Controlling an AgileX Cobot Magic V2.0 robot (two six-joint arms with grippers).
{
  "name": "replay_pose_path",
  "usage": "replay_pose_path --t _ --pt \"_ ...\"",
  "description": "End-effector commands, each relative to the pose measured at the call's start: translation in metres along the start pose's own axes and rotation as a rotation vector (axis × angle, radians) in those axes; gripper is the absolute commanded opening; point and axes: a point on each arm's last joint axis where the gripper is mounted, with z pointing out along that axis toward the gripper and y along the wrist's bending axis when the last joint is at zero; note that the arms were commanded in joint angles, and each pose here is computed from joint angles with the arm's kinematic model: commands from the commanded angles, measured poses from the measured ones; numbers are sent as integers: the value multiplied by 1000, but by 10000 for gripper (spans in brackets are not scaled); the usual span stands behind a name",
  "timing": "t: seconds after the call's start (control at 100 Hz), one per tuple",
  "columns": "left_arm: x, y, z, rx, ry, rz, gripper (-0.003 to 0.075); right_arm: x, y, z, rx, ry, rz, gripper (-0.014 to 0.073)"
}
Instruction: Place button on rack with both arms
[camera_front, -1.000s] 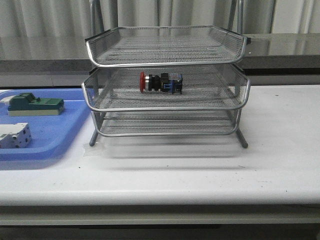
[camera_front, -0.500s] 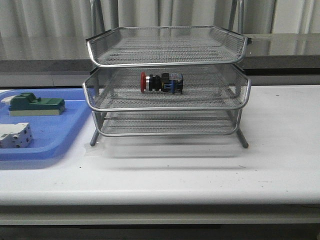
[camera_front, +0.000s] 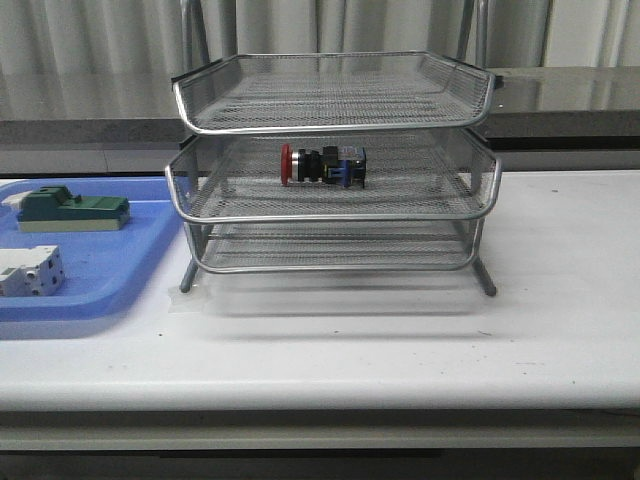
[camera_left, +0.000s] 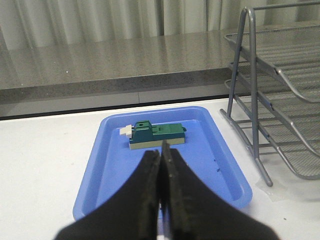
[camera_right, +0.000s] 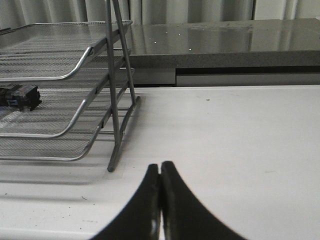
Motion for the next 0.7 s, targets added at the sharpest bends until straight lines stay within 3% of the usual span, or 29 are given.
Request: replay_pose_path --t 0.0,0.29,0.69 --pt "-4 0 -6 0 -116 -13 -20 -14 1 -3 -7 -122 -9 -60" --pt "34 -3 -16 0 -167 -38 -20 -14 1 -3 -7 -122 -9 -60" --pt "34 -3 -15 6 -221 -38 -20 -14 1 -3 -7 -122 -9 -60"
